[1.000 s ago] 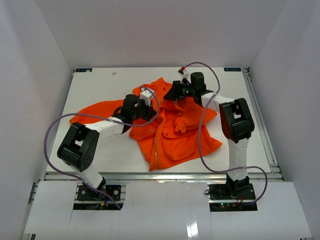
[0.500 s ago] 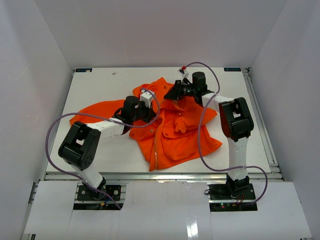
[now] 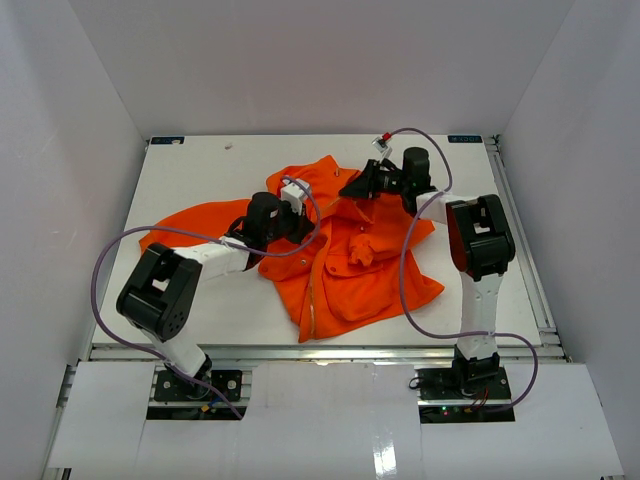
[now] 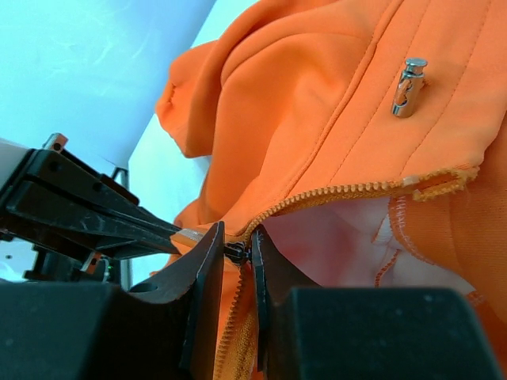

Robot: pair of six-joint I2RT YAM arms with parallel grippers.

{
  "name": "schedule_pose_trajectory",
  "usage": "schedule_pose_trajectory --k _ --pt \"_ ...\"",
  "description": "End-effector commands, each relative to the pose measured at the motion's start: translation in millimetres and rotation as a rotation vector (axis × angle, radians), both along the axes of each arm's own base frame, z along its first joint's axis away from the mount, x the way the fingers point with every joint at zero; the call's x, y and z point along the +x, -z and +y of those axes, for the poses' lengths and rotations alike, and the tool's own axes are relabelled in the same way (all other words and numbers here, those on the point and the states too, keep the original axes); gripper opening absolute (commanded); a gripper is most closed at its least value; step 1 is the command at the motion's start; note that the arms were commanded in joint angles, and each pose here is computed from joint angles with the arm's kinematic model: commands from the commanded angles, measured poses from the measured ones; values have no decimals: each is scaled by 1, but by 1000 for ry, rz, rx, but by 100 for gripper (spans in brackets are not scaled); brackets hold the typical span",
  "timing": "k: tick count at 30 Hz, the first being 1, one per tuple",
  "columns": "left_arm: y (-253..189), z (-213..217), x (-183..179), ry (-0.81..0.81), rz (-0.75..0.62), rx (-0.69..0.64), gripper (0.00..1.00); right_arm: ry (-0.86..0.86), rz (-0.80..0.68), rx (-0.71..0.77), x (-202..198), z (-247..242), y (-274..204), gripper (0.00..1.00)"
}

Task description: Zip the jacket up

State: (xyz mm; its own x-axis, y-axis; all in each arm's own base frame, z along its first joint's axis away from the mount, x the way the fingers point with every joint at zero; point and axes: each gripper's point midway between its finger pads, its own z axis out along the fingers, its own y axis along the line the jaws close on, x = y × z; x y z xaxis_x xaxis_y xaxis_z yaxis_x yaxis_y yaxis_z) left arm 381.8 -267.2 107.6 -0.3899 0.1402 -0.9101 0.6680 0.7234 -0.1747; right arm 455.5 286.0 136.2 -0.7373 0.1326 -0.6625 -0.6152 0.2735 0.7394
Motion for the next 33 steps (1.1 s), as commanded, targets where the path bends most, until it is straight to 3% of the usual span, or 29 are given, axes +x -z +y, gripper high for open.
schedule_pose_trajectory --k 1,16,26,33 --pt "-3 9 -16 5 23 13 0 142 -128 73 47 -42 -40 8" --pt "-8 17 -30 4 32 15 0 210 -136 154 99 -69 -48 8" --pt "-20 29 -32 -55 -5 20 0 328 -175 196 149 -115 -53 8" --pt "-20 29 -23 -70 -18 29 0 347 -199 201 147 -130 -56 8"
